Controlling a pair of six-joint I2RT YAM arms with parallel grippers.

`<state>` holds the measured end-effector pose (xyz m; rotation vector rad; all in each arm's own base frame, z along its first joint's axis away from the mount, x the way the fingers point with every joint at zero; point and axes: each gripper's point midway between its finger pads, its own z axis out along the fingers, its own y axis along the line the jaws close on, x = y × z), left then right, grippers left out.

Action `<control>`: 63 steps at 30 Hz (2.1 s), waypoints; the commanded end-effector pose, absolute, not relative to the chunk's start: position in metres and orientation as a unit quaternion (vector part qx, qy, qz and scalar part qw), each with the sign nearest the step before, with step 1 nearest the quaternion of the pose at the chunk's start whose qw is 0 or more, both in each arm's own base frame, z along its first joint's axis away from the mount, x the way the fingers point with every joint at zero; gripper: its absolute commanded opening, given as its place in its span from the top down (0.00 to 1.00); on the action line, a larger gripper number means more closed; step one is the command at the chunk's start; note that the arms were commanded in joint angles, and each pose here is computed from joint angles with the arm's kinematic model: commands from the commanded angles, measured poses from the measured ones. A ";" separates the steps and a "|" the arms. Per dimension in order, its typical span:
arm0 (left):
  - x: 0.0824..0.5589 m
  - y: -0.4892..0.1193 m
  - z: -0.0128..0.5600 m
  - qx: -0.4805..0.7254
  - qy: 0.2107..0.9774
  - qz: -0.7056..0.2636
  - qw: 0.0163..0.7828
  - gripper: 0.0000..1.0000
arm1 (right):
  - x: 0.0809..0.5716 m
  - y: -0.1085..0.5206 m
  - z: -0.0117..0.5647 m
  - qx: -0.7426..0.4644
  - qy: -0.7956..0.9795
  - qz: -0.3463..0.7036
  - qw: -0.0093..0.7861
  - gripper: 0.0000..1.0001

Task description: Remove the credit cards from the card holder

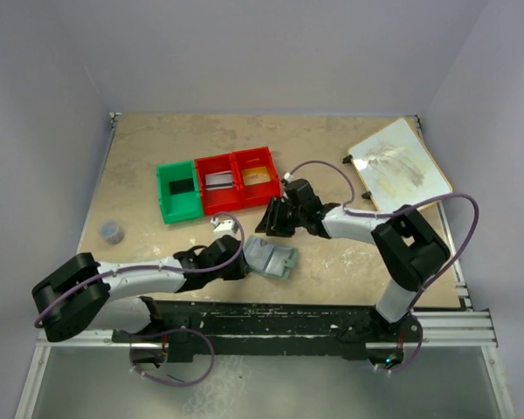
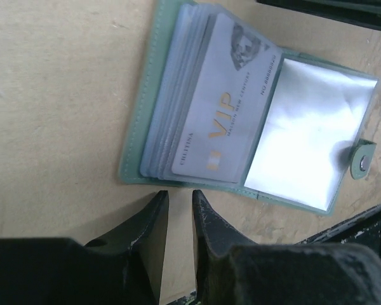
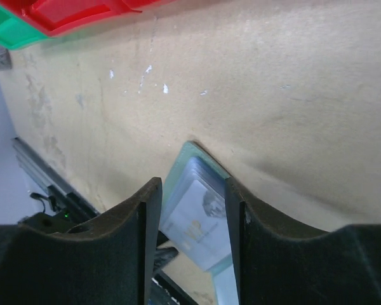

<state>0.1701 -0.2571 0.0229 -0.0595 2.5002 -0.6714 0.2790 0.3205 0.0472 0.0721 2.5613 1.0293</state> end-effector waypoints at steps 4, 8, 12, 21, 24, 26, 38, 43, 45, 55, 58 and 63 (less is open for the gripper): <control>0.196 -0.232 0.069 -0.062 0.904 -0.218 0.362 0.74 | 0.298 0.292 0.100 0.016 0.912 0.303 0.274 0.49; 0.217 -0.223 0.090 -0.039 0.901 -0.176 0.395 0.70 | 0.288 0.296 0.119 0.051 0.885 0.364 0.288 0.56; 0.240 -0.230 0.104 -0.022 0.899 -0.170 0.402 0.70 | 0.253 0.297 0.110 0.094 0.850 0.454 0.252 0.61; 0.246 -0.298 0.095 0.087 0.904 -0.239 0.342 0.77 | 0.226 0.305 0.077 0.113 0.828 0.517 0.187 0.66; 0.244 -0.298 0.079 0.118 0.917 -0.211 0.317 0.83 | 0.231 0.300 0.064 0.145 0.830 0.505 0.189 0.67; 0.243 -0.295 0.069 0.128 0.921 -0.199 0.308 0.85 | 0.226 0.298 0.056 0.153 0.832 0.502 0.180 0.67; 0.232 -0.280 0.028 0.147 0.938 -0.158 0.271 0.90 | 0.217 0.297 0.031 0.142 0.850 0.484 0.153 0.69; 0.220 -0.273 0.012 0.145 0.945 -0.156 0.248 0.94 | 0.219 0.302 0.032 0.145 0.838 0.503 0.153 0.73; 0.216 -0.267 0.008 0.140 0.947 -0.152 0.247 0.94 | 0.218 0.303 0.035 0.150 0.829 0.517 0.153 0.75; 0.223 -0.253 0.031 0.085 0.939 -0.152 0.296 0.95 | 0.216 0.300 0.025 0.170 0.827 0.516 0.145 0.76; 0.236 -0.253 0.049 0.081 0.932 -0.140 0.325 0.92 | 0.212 0.294 0.017 0.177 0.836 0.500 0.140 0.76; 0.246 -0.257 0.051 0.090 0.931 -0.127 0.331 0.90 | 0.214 0.296 0.019 0.174 0.834 0.503 0.145 0.76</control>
